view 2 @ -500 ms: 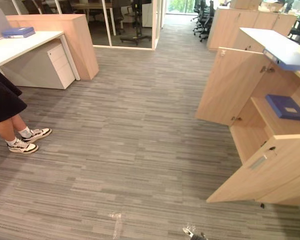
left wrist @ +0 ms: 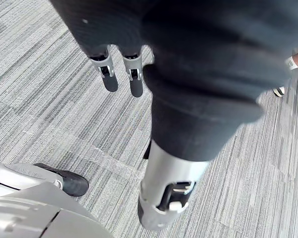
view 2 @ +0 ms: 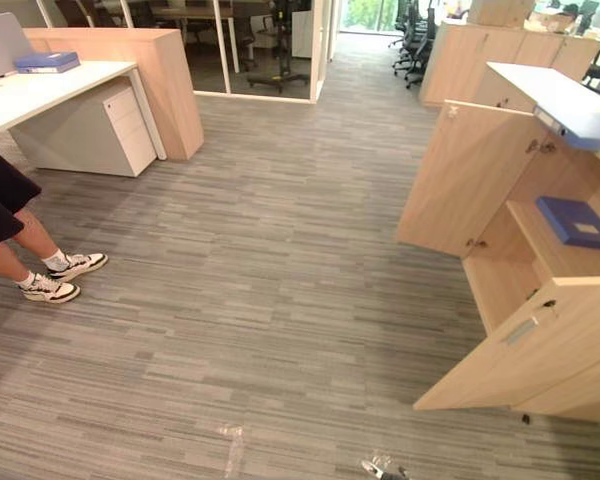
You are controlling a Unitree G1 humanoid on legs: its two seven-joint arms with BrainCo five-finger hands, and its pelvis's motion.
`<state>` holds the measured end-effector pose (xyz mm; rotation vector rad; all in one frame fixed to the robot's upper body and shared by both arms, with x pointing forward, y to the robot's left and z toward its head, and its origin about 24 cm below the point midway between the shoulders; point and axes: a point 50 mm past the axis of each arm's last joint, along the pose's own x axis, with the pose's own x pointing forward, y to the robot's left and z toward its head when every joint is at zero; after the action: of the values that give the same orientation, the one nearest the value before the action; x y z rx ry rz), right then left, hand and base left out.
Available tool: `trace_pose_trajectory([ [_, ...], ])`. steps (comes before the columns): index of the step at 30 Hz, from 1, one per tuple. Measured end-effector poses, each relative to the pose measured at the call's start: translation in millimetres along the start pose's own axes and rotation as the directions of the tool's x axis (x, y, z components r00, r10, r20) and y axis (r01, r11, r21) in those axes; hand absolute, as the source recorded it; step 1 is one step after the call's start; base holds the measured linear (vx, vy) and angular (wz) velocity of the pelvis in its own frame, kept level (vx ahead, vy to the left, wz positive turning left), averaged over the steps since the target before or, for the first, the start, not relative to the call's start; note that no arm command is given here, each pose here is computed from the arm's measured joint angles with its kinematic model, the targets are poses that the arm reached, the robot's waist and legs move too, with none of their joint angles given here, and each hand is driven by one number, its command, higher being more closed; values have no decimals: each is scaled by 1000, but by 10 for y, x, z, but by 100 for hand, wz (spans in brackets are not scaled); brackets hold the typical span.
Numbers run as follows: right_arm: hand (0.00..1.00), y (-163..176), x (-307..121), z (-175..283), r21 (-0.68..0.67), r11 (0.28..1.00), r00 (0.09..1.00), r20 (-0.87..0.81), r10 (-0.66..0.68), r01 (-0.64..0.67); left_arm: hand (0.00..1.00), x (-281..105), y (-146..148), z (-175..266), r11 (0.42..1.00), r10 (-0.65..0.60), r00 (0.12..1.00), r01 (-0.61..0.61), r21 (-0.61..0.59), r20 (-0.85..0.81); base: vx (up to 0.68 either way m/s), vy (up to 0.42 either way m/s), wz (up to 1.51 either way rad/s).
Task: Walk over to the cabinet, pick up the folder, carry it to the office cabinet, place the folder inside the office cabinet, then close the office cabinet door
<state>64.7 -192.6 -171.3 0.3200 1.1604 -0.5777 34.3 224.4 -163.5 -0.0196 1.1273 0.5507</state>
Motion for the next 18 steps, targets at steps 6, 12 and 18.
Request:
trace_pose_trajectory([
  [6, 0, 33, 3, 3, -44, 999, 1000, -2, 4, -4, 0, 19, -26, 94, 993, -35, 998, 29, 116, 49, 7, 11, 5],
  [12, 0, 29, 6, 7, -33, 999, 1000, -5, -1, 1, 0, 20, -38, 113, 984, -55, 996, 44, 170, 63, 10, 14, 8],
  [18, 0, 5, 8, 3, 3, 1000, 1000, -11, -22, 22, 0, 6, -47, 148, 978, -74, 993, 53, 201, 96, 13, 9, 8],
])
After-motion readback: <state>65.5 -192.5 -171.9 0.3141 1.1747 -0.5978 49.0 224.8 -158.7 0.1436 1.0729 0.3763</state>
